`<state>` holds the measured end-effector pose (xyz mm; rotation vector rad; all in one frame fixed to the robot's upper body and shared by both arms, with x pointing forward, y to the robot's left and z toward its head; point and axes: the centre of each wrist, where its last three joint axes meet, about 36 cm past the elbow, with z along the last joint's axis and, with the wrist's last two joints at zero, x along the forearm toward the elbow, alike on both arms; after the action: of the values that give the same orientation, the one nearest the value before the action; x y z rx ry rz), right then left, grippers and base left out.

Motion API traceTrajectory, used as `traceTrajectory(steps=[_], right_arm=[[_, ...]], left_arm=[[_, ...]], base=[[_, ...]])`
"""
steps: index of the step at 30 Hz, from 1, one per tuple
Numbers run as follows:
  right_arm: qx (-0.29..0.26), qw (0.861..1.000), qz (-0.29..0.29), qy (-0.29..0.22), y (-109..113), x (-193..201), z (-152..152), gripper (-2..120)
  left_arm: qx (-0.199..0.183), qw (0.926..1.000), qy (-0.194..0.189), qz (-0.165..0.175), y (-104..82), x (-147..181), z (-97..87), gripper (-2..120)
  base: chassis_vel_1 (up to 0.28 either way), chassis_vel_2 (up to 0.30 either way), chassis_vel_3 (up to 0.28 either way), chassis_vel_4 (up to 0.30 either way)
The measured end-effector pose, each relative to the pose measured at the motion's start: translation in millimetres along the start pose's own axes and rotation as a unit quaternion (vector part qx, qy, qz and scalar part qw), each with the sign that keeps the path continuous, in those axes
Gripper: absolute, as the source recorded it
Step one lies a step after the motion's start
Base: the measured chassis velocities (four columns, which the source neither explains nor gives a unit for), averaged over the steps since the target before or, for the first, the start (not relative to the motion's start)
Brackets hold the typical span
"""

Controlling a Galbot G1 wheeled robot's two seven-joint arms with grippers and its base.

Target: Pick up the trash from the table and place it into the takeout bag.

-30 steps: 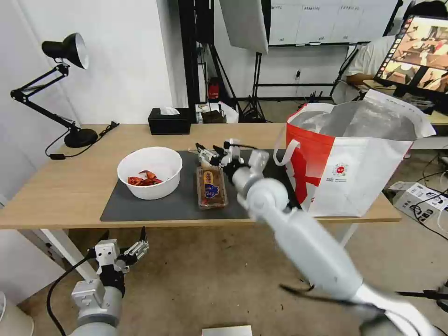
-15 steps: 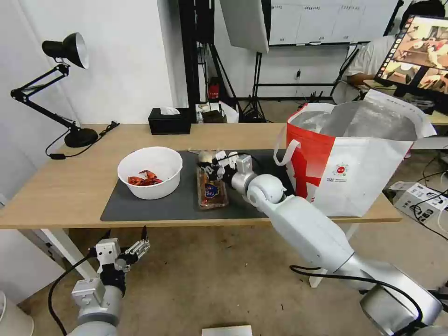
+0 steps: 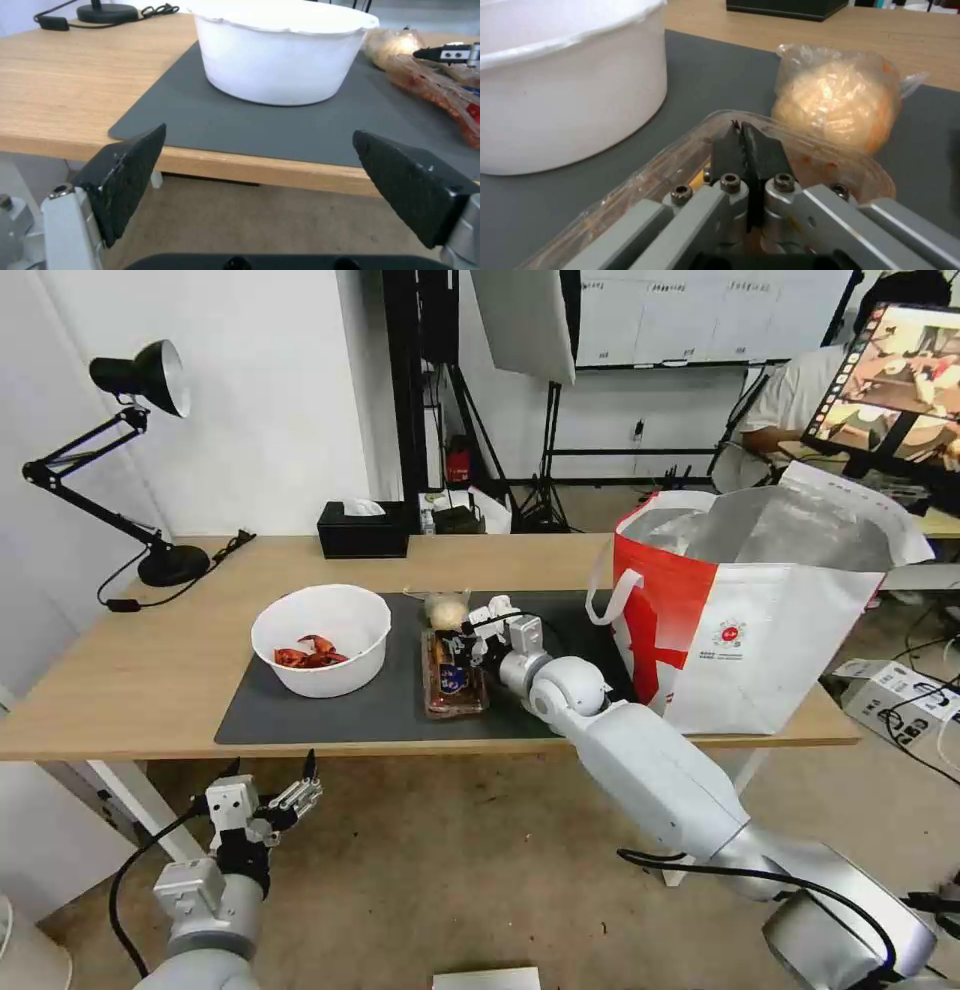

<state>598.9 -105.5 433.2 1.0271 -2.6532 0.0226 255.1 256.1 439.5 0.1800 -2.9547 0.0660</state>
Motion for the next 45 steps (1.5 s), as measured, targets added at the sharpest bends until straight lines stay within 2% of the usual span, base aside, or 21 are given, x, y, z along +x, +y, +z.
traceTrajectory(steps=[8,11,12,15,16,19,20,21,22,23,25,26,27,28,29,30,32,33,34,36,45], right_arm=[[-0.002,1.000,0.002,-0.008,4.8,3.4,-3.1,0],[0.000,1.000,0.005,-0.020,8.1,4.8,-13.6,0],[0.000,1.000,0.005,-0.020,8.1,4.8,-13.6,0],[0.001,1.000,0.003,-0.024,10.0,4.0,-18.9,0],[0.001,1.000,0.003,-0.024,10.0,4.0,-18.9,0],[0.004,1.000,0.002,-0.023,10.9,1.3,-21.7,0],[0.004,1.000,0.002,-0.023,10.9,1.3,-21.7,0],[0.005,1.000,0.002,-0.021,10.6,-0.4,-22.1,0],[0.006,1.000,0.002,-0.020,10.2,-2.2,-22.9,0],[0.006,1.000,0.002,-0.020,10.2,-2.2,-22.9,0],[0.008,1.000,0.002,-0.017,9.5,-5.0,-23.8,0],[0.008,1.000,0.002,-0.017,9.5,-5.0,-23.8,0],[0.008,1.000,0.002,-0.016,9.3,-5.4,-23.1,0],[0.007,1.000,0.002,-0.013,9.2,-5.9,-21.7,0],[0.007,1.000,0.001,-0.011,9.1,-6.4,-20.6,0],[0.007,1.000,0.001,-0.011,9.1,-6.4,-20.6,0],[0.007,1.000,0.000,-0.010,9.2,-7.1,-21.3,0],[0.007,1.000,-0.001,-0.010,9.0,-7.0,-22.0,0],[0.007,1.000,-0.001,-0.010,9.0,-7.0,-22.0,0],[0.008,1.000,-0.001,-0.011,8.2,-5.8,-22.7,0],[0.010,1.000,-0.008,-0.013,12.4,-0.4,-22.2,0]], left_arm=[[0.028,0.9995,-0.008,0.014,2.9,-8.5,-2.8,100],[0.064,0.9974,-0.025,0.020,1.9,-16.8,-9.1,100],[0.064,0.9974,-0.025,0.020,1.9,-16.8,-9.1,100],[0.109,0.9928,-0.027,0.042,0.3,-26.4,-15.7,100],[0.109,0.9928,-0.027,0.042,0.3,-26.4,-15.7,100],[0.206,0.9734,-0.009,0.099,-1.9,-44.1,-24.7,100],[0.206,0.9734,-0.009,0.099,-1.9,-44.1,-24.7,100],[0.240,0.9638,-0.001,0.117,-3.1,-49.9,-26.7,100],[0.282,0.9494,0.012,0.137,-4.6,-57.4,-29.1,100],[0.282,0.9494,0.012,0.137,-4.6,-57.4,-29.1,100],[0.357,0.9178,0.046,0.168,-8.3,-74.1,-32.1,100],[0.357,0.9178,0.046,0.168,-8.3,-74.1,-32.1,100],[0.389,0.9015,0.067,0.179,-10.1,-80.9,-33.9,100],[0.410,0.8893,0.083,0.185,-11.6,-86.2,-34.8,100],[0.425,0.8805,0.095,0.188,-12.8,-92.4,-34.1,100],[0.425,0.8805,0.095,0.188,-12.8,-92.4,-34.1,100],[0.440,0.8710,0.108,0.190,-13.3,-99.2,-33.9,100],[0.451,0.8636,0.116,0.192,-14.6,-103.3,-35.0,100],[0.451,0.8636,0.116,0.192,-14.6,-103.3,-35.0,100],[0.458,0.8574,0.127,0.196,-17.2,-108.7,-35.3,100],[0.462,0.8516,0.142,0.202,-18.8,-116.2,-40.0,100]], base=[[0.000,0.000,0.000,0.000],[0.000,0.000,0.000,0.000],[0.000,0.000,0.000,0.000],[0.000,0.000,0.000,0.000],[0.000,0.000,0.000,0.000],[0.000,0.000,0.000,0.000],[0.000,0.000,0.000,0.000],[0.000,0.000,0.000,0.000],[0.000,0.000,0.000,0.000],[0.000,0.000,0.000,0.000],[0.000,0.000,0.000,0.000],[0.000,0.000,0.000,0.000],[0.000,0.000,0.000,0.000],[0.000,0.000,0.000,0.000],[0.000,0.000,0.000,0.000],[0.000,0.000,0.000,0.000],[0.000,0.000,0.000,0.000],[0.000,0.000,0.000,0.000],[0.000,0.000,0.000,0.000],[0.000,0.000,0.000,0.000],[0.000,0.000,0.000,0.000]])
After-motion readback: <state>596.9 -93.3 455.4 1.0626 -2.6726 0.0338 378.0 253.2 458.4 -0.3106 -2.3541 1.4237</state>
